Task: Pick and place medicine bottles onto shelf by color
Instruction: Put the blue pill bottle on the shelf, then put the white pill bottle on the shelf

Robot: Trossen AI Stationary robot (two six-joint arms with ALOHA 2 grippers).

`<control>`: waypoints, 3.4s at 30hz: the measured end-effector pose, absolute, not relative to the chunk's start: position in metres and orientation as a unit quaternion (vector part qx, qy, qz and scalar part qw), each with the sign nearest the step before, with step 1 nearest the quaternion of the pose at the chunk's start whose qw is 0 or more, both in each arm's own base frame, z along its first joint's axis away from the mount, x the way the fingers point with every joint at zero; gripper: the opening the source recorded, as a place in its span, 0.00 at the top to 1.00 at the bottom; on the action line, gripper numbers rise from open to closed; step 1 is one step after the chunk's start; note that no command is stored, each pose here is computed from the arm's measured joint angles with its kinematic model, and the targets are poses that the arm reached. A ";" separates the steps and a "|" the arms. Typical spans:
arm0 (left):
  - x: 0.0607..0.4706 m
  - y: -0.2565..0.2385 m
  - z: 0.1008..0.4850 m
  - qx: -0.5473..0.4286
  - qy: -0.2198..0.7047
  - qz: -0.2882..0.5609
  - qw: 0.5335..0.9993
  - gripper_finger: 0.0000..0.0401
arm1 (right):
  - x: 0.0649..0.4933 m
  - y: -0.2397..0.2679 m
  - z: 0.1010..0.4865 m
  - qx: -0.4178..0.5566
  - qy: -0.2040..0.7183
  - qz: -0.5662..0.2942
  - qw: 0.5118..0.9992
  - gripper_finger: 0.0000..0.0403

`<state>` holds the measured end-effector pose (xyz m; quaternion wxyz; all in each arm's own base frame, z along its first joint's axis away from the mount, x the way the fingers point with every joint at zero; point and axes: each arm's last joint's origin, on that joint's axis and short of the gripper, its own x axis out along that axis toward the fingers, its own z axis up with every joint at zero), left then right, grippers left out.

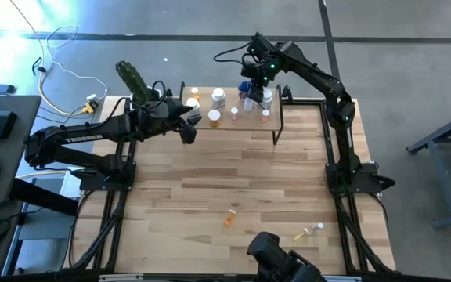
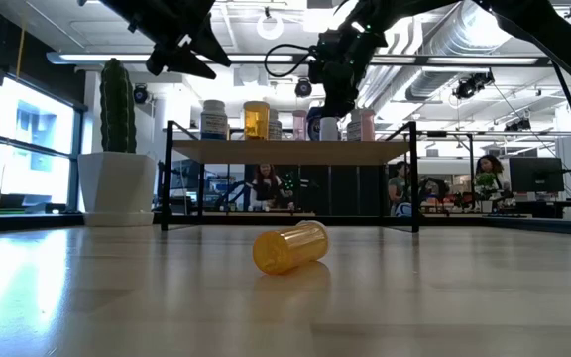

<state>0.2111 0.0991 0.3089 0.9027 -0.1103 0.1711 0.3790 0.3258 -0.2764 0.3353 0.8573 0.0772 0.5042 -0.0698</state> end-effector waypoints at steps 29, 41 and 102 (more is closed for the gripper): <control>0.211 0.099 0.309 -0.110 0.172 0.379 0.903 0.40 | 0.330 -0.276 0.336 0.065 0.505 -0.099 0.855 0.43; 0.211 0.099 0.309 -0.112 0.173 0.371 0.906 0.40 | 0.327 -0.275 0.352 0.058 0.494 -0.119 0.859 0.43; 0.203 0.008 0.298 -0.026 0.281 0.092 0.955 0.40 | 0.363 0.021 0.363 0.164 0.595 -0.207 0.759 0.43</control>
